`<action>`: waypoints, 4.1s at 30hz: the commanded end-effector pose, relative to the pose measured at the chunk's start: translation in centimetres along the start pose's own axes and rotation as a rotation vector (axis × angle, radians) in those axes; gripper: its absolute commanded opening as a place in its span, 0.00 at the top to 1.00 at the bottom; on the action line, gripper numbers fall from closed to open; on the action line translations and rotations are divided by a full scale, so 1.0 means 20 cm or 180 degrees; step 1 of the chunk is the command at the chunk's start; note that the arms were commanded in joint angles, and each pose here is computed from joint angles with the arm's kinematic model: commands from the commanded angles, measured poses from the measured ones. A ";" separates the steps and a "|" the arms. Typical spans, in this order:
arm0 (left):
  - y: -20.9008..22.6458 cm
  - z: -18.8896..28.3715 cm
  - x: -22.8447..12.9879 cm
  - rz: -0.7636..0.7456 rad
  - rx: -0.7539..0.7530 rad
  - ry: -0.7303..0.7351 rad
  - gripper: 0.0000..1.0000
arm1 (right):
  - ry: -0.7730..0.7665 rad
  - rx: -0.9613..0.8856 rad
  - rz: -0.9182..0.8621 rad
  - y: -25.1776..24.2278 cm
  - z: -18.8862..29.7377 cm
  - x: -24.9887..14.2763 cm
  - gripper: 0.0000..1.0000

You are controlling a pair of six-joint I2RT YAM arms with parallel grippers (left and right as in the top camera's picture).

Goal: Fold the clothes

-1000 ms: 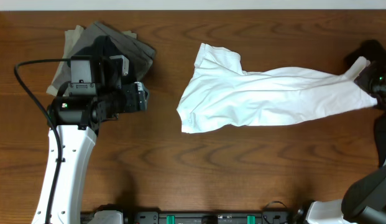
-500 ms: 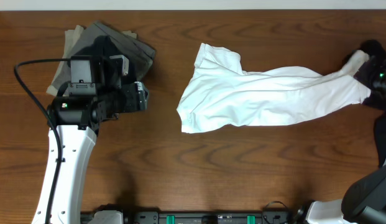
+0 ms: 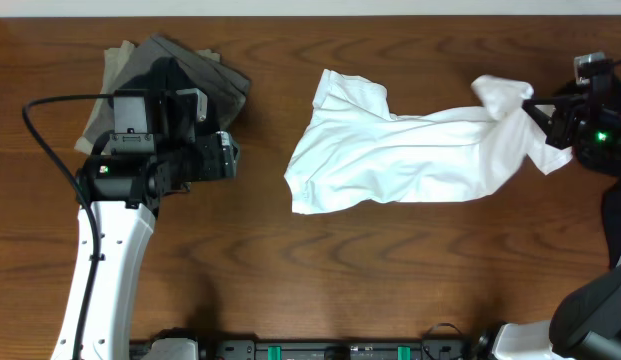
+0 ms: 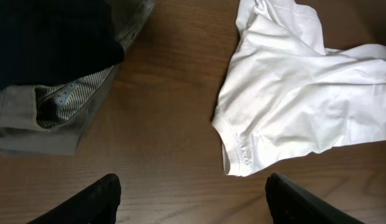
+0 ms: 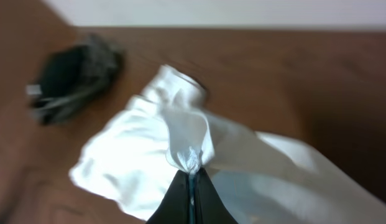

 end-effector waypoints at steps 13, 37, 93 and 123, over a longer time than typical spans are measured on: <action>-0.13 -0.13 0.06 -0.0176 -0.0575 0.0042 0.23 | -0.0585 -0.1121 -0.1611 0.00 0.27 0.11 0.99; -0.38 -1.16 0.45 -0.0561 -0.0990 -0.0304 0.27 | -0.0404 -0.2438 -0.2036 0.13 0.42 -0.08 0.99; -0.50 -1.72 0.54 -0.1412 -0.0508 -0.0544 0.78 | -0.0042 -0.2560 -0.1866 0.14 0.37 -0.15 0.94; -0.53 -0.04 0.68 -0.1740 0.0362 -0.0604 0.94 | 0.0525 -0.2636 -0.2340 -0.26 0.13 -0.28 0.86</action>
Point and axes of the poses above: each gripper's point midway between its finger pads, its own z axis back along the fingers, its own y axis along the line the jaws close on, x = y × z, the point moved 6 cm from there along z, back along the fingers, and after that the axes turned 8 degrees about -z, right-handed, at the moved point
